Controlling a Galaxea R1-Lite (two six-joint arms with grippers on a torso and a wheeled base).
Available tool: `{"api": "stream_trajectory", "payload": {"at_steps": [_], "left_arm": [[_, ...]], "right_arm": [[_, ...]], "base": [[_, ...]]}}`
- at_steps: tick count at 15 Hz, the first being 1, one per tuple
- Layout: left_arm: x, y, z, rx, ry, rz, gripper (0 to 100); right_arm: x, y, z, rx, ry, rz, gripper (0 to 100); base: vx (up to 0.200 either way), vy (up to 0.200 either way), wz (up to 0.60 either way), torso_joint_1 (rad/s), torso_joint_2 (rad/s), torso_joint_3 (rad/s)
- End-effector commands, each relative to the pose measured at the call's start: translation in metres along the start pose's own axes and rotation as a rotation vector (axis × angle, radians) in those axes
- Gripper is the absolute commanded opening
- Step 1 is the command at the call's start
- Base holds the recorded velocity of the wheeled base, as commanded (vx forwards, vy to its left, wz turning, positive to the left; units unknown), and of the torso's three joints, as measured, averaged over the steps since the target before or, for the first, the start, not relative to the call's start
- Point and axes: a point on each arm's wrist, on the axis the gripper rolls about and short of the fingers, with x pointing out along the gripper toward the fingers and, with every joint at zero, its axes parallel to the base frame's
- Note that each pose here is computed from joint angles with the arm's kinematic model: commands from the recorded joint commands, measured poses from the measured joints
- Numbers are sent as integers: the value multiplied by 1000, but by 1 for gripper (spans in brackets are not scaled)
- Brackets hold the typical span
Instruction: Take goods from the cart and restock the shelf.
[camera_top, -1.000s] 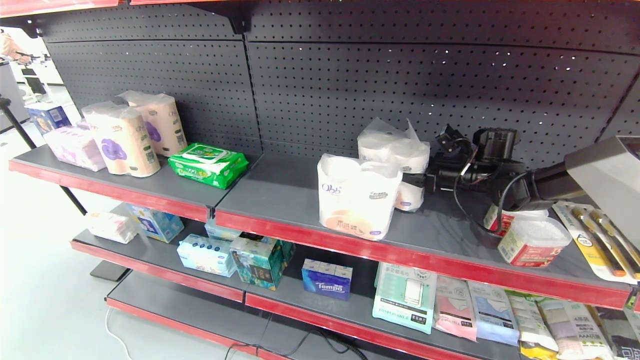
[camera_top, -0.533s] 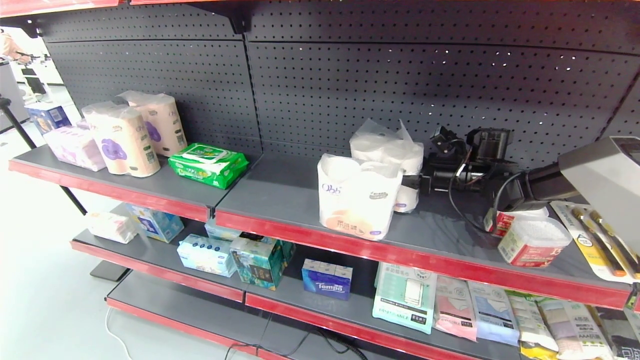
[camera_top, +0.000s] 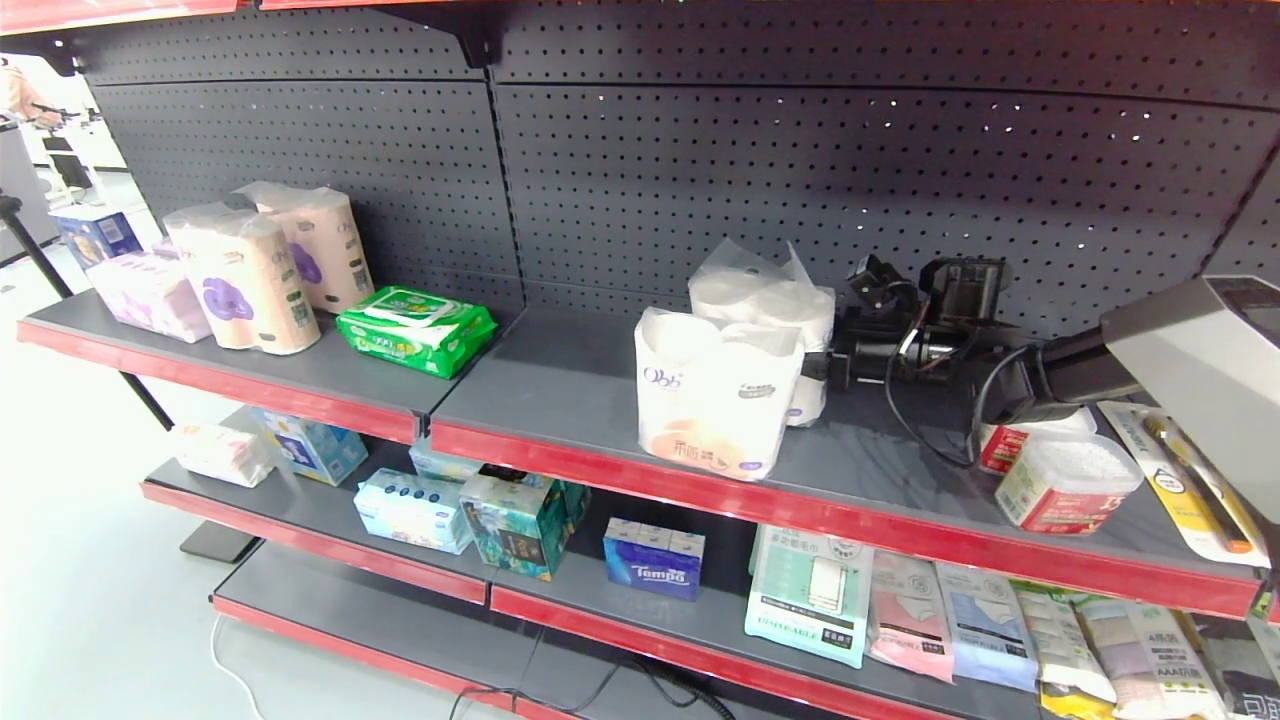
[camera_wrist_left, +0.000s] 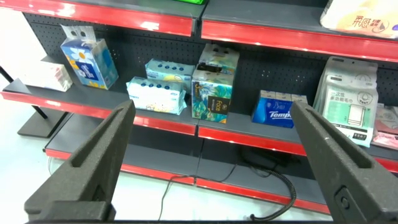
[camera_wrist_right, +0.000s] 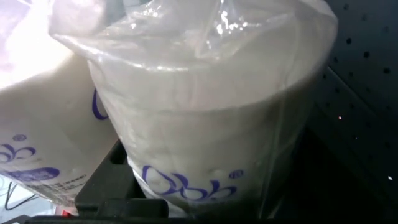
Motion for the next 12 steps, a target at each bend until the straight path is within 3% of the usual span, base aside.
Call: {"api": "stream_trajectory", "payload": {"at_steps": [1,12], "left_arm": [[0,0,0,0,0,1,100],[0,0,0,0,0,1,100]], "right_arm": [[1,0,-2,6,2,1,0],[8,-7,-3,45,-39,86,0]], "base": [[0,0,0,0,0,0],[0,0,0,0,0,0]]}}
